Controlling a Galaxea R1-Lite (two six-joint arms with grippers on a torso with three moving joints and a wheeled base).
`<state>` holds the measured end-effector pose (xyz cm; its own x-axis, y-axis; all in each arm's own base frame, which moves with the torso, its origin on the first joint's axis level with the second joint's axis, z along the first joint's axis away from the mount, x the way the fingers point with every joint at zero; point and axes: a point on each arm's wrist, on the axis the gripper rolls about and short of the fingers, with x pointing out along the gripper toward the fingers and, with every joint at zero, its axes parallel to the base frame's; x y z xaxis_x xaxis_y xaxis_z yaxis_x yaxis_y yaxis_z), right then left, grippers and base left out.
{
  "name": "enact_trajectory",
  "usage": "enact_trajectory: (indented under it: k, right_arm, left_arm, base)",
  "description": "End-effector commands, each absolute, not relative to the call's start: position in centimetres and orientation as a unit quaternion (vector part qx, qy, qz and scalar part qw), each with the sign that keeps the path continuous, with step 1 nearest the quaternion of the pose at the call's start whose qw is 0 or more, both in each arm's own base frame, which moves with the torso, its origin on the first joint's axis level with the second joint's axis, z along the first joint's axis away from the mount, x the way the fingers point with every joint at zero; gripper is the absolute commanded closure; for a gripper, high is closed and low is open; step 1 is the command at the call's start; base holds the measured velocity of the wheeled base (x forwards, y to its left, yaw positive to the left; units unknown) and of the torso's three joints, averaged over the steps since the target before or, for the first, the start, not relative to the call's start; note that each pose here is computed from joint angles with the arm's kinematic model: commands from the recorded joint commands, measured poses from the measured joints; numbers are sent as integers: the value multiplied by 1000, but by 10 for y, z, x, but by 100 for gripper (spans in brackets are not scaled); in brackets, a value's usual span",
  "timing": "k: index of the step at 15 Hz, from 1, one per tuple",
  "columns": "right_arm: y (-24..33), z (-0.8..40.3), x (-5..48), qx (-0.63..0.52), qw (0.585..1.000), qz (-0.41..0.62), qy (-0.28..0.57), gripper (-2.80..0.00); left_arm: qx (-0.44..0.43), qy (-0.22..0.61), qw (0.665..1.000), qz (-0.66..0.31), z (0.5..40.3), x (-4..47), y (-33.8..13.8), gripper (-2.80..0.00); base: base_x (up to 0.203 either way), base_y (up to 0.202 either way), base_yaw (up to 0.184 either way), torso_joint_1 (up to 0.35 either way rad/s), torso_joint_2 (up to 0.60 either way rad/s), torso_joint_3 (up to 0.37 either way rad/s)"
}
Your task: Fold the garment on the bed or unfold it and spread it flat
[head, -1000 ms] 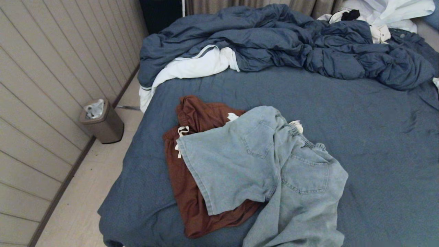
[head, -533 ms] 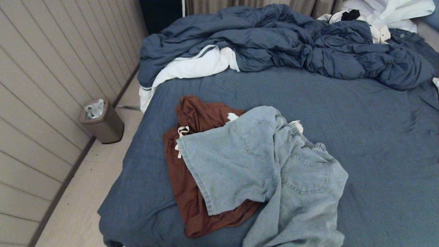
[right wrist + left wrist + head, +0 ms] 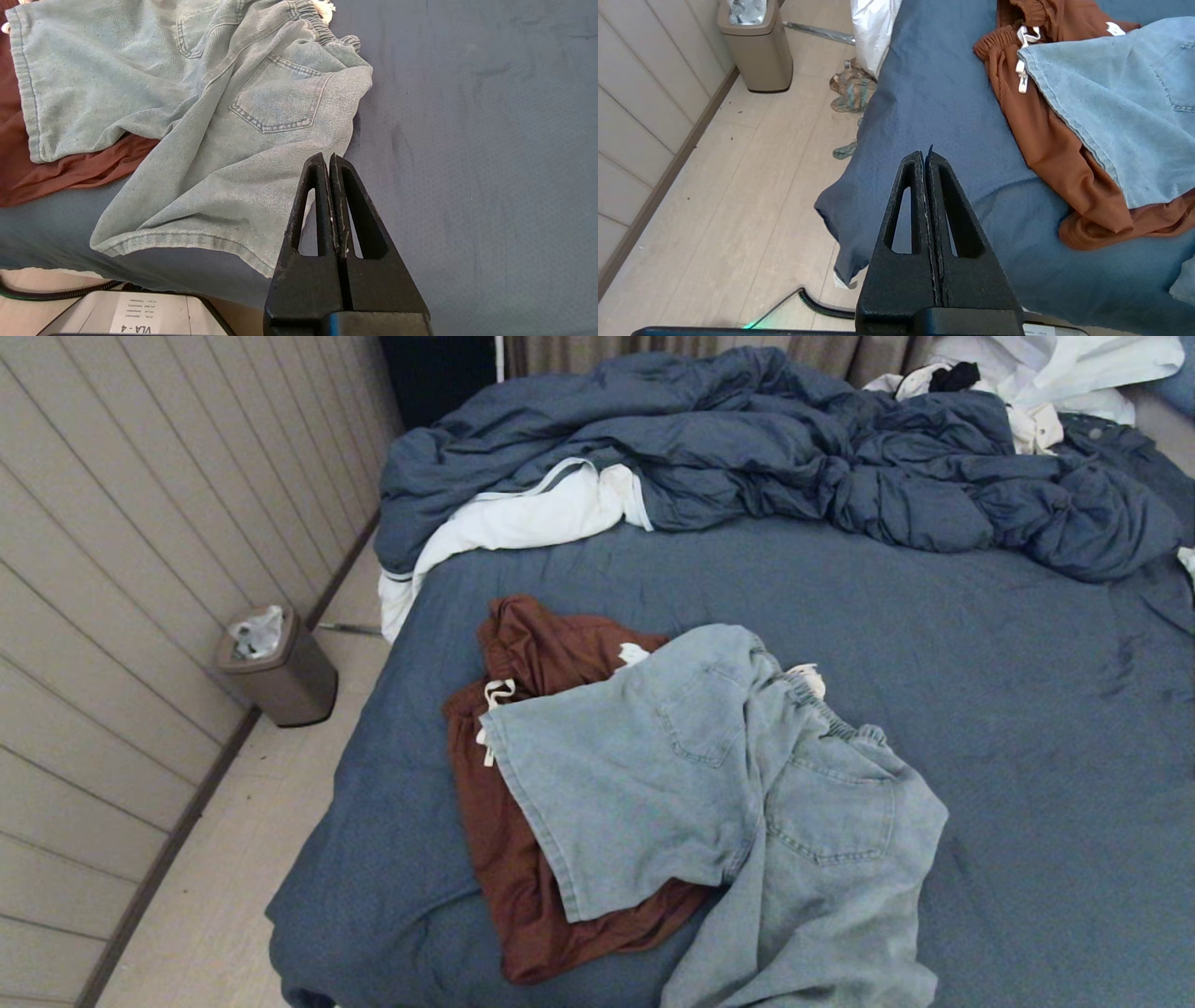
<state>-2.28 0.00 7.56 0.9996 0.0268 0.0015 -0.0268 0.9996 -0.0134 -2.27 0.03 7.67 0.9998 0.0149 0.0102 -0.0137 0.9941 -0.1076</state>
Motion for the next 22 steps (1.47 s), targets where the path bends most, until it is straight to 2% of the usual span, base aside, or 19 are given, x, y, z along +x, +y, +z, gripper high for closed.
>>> enact_trajectory:
  k: [1, 22]
  right_arm:
    - [0, 76, -23, -7, 1000, 14, -1, 0]
    - [0, 76, -23, -7, 1000, 14, -1, 0]
  left_arm:
    - [-54, -6, 998, 7, 77, -23, 0, 0]
    - [-54, -6, 999, 7, 77, -23, 0, 0]
  base:
    - [0, 0, 0, 0, 0, 0]
    - [0, 0, 0, 0, 0, 0]
